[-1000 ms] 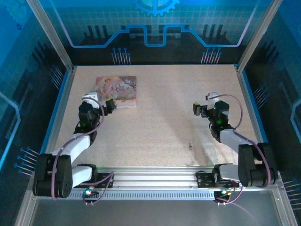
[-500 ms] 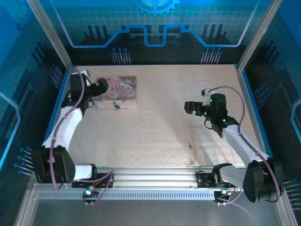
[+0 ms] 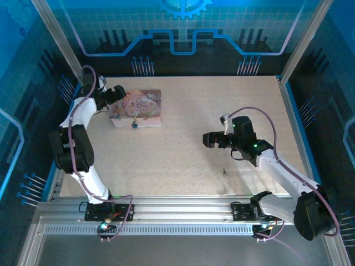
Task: Unlock a padlock with a key
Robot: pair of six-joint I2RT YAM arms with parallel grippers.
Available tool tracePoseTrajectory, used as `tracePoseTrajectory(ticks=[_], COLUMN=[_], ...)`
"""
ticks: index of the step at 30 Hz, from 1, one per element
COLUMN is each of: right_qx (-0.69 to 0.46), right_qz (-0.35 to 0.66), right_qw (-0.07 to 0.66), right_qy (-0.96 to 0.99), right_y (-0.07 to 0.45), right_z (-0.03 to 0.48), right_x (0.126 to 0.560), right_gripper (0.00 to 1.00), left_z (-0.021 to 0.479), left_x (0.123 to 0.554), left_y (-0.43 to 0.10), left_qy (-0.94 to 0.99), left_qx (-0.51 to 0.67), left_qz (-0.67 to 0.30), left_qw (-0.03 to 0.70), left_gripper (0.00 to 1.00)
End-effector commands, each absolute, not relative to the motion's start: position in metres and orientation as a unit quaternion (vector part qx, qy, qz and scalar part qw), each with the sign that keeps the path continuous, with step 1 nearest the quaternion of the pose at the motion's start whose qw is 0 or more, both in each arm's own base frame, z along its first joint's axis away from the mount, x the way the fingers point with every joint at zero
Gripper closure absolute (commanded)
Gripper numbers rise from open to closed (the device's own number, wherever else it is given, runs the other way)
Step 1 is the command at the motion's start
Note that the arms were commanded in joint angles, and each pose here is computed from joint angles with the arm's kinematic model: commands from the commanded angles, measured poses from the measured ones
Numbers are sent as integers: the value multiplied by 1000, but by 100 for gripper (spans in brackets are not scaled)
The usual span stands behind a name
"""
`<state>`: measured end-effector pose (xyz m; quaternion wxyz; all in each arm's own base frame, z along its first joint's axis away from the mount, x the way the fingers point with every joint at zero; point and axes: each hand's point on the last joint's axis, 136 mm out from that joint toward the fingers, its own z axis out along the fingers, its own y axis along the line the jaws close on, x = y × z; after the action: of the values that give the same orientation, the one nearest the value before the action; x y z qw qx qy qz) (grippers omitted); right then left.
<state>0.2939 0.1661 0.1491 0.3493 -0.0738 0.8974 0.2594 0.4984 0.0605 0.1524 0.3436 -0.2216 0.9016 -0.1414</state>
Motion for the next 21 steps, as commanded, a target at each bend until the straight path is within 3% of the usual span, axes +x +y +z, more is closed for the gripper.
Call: tracePoseTrajectory(ticks=[1, 12, 21], right_qx=[-66, -62, -63], right_qz=[255, 230, 224], right_qw=[340, 343, 345], right_qy=[903, 909, 909], right_y=[164, 153, 150], right_z=[145, 141, 142], right_x=[284, 278, 276], right_gripper=[0, 0, 0], left_z=[152, 128, 97], left_x=[512, 546, 540], left_y=[70, 59, 48], left_qy=[903, 912, 937], left_qx=[-214, -163, -131], left_qz=[-150, -195, -149], left_qw=[341, 323, 289], left_gripper=[1, 8, 15])
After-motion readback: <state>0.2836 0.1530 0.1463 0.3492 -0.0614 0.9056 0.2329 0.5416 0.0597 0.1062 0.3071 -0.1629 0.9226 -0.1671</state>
